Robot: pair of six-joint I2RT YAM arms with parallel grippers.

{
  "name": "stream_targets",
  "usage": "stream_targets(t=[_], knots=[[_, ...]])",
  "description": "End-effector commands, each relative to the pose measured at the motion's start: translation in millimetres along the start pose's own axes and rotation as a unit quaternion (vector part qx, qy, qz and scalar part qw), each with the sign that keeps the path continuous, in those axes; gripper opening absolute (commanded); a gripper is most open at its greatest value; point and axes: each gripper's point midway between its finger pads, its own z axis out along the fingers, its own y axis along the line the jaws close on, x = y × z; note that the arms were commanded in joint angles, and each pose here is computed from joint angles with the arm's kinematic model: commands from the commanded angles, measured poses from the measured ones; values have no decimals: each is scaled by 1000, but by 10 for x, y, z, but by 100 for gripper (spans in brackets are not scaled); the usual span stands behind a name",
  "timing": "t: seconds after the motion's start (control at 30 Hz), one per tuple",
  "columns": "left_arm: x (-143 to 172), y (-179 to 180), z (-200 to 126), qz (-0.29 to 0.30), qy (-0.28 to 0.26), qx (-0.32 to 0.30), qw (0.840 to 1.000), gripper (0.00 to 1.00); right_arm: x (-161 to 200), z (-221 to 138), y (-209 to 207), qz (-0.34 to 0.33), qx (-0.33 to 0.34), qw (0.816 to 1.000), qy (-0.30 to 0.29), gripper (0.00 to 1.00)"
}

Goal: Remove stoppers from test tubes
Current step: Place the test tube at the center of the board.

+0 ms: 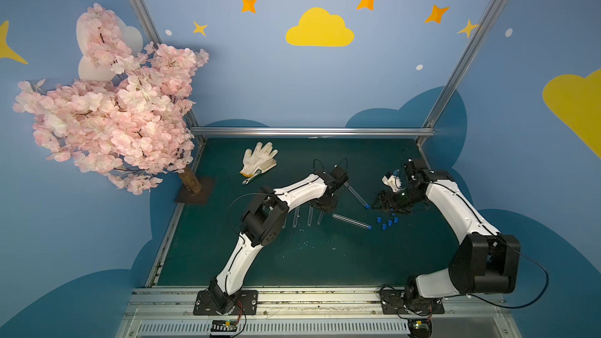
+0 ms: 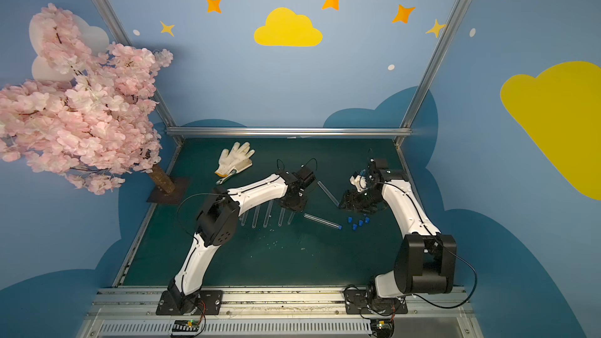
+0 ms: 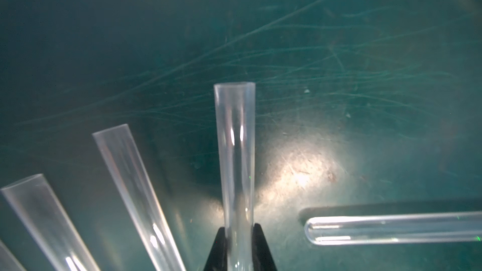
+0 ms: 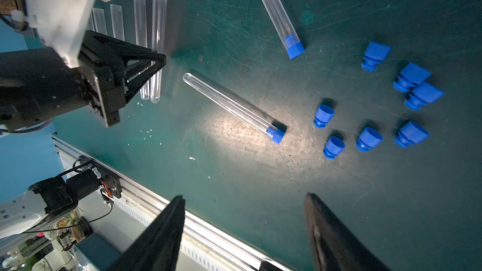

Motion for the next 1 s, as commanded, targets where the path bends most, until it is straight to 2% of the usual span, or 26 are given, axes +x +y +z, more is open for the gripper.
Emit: stream_targets(t=[0.0,0.23,0.3,0.4,0.63,0.73,0.83,0.97], knots=[[46,65,48,-24,18,-17,999,6,-51,-156,65,-15,4,1000,-21,73],[40,67,39,-15,18,-16,1000,15,-88,-192,56,-12,3,1000,-28,74],[41,82,13,-10,18,-19,1000,20,-113,-223,58,-10,1,999,-32,75],[13,91,-53,-5,11,-18,1000,30,-159,-275,81,-11,-2,999,-38,76],[-25,69,-331,15,-5,-18,1000,42,-192,-335,108,-10,-10,999,-44,78],[-6,12,-489,55,-19,-12,998,45,-175,-344,98,-4,-15,999,-45,78],[20,-111,-606,130,-47,1,990,48,-171,-343,88,7,-30,998,-47,79],[54,-434,-751,235,-89,70,965,54,-170,-310,47,36,-60,997,-43,80]])
